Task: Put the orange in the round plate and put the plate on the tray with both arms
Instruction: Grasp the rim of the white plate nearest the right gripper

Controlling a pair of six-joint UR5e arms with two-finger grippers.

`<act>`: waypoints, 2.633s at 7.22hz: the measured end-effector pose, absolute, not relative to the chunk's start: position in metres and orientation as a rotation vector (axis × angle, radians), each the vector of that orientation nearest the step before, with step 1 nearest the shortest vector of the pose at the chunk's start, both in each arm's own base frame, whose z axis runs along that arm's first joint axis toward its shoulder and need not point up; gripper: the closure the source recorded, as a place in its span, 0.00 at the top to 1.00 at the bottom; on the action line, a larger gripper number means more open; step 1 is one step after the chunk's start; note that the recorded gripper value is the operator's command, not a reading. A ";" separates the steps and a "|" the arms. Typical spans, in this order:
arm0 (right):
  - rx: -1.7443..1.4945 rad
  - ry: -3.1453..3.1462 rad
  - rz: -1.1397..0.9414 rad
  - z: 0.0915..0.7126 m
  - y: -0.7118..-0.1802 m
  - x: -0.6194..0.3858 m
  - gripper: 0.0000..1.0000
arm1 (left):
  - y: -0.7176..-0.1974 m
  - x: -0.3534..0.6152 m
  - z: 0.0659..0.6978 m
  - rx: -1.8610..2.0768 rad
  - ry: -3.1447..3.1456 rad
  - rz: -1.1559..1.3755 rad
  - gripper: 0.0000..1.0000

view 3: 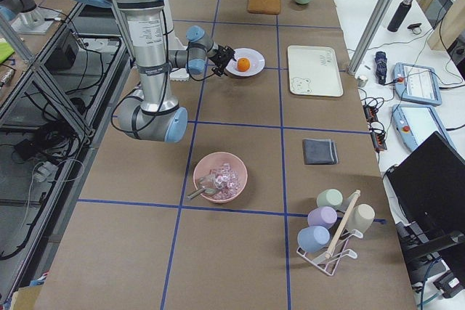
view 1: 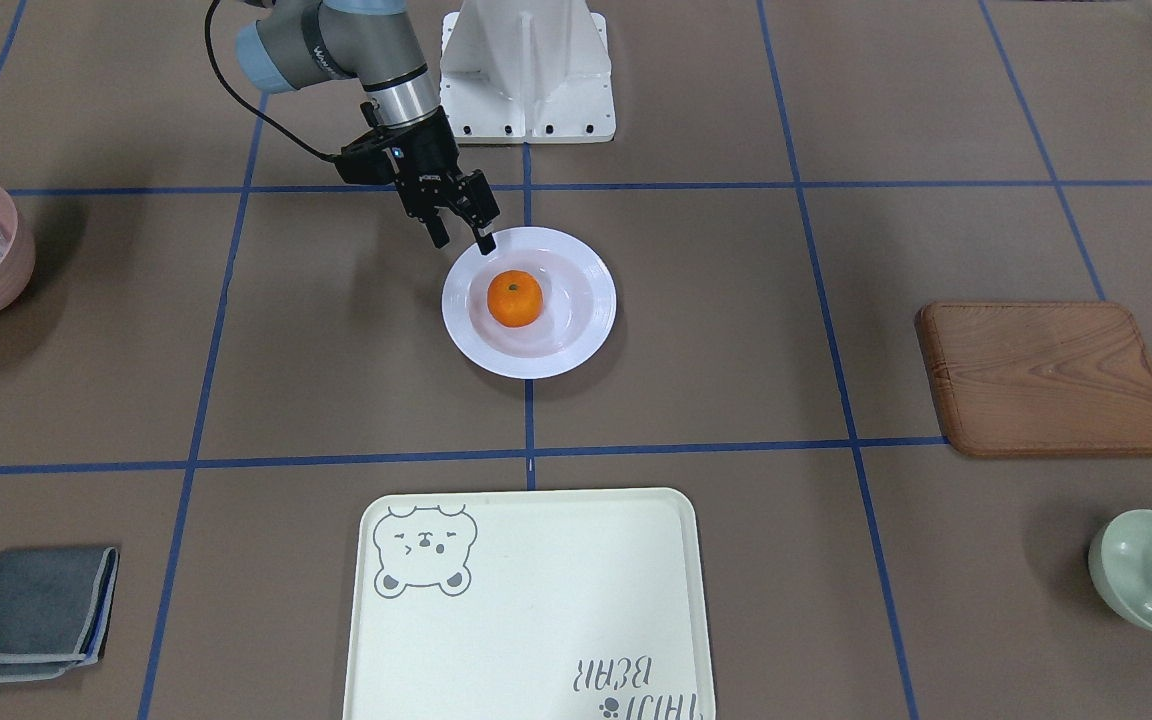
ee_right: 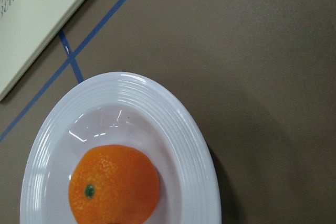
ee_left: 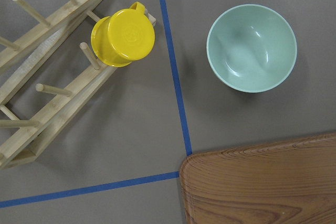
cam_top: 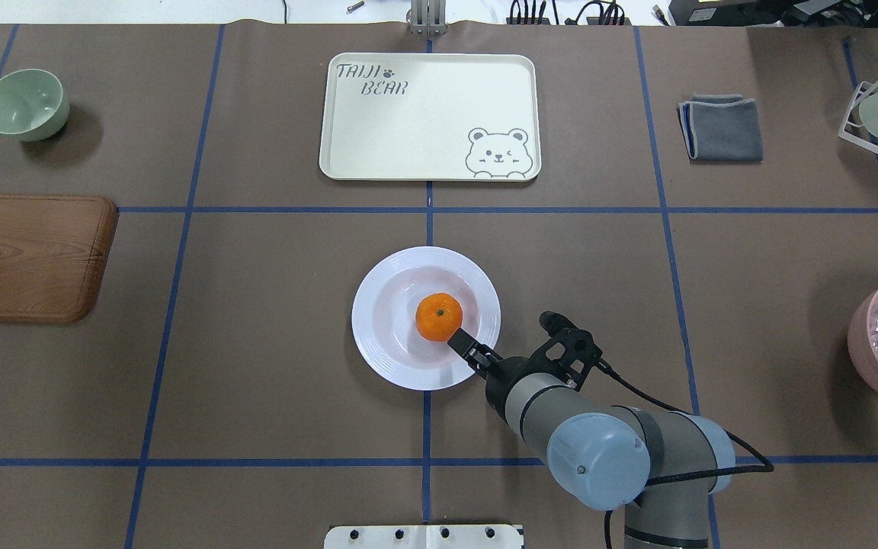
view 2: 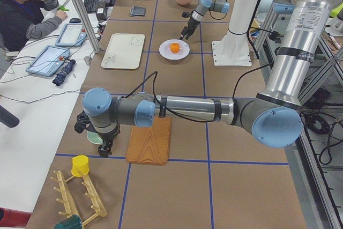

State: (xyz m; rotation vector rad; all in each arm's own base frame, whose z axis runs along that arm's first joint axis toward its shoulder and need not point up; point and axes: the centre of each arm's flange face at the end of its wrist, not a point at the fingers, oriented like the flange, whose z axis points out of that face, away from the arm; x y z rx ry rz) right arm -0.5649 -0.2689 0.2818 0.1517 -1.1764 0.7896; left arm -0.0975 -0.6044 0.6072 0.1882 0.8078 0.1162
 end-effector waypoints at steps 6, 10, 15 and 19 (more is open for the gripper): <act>0.143 -1.199 0.808 0.264 -0.275 -0.583 0.21 | -0.604 -0.097 0.607 0.191 0.808 0.116 0.99; 0.141 -1.196 0.806 0.266 -0.273 -0.584 0.00 | -0.604 -0.097 0.607 0.192 0.808 0.117 0.99; 0.101 -1.280 0.881 0.237 -0.284 -0.558 0.00 | -0.599 -0.097 0.601 0.204 0.807 0.121 0.99; 0.067 -1.347 0.942 0.238 -0.291 -0.548 0.00 | -0.593 -0.097 0.597 0.213 0.806 0.125 0.99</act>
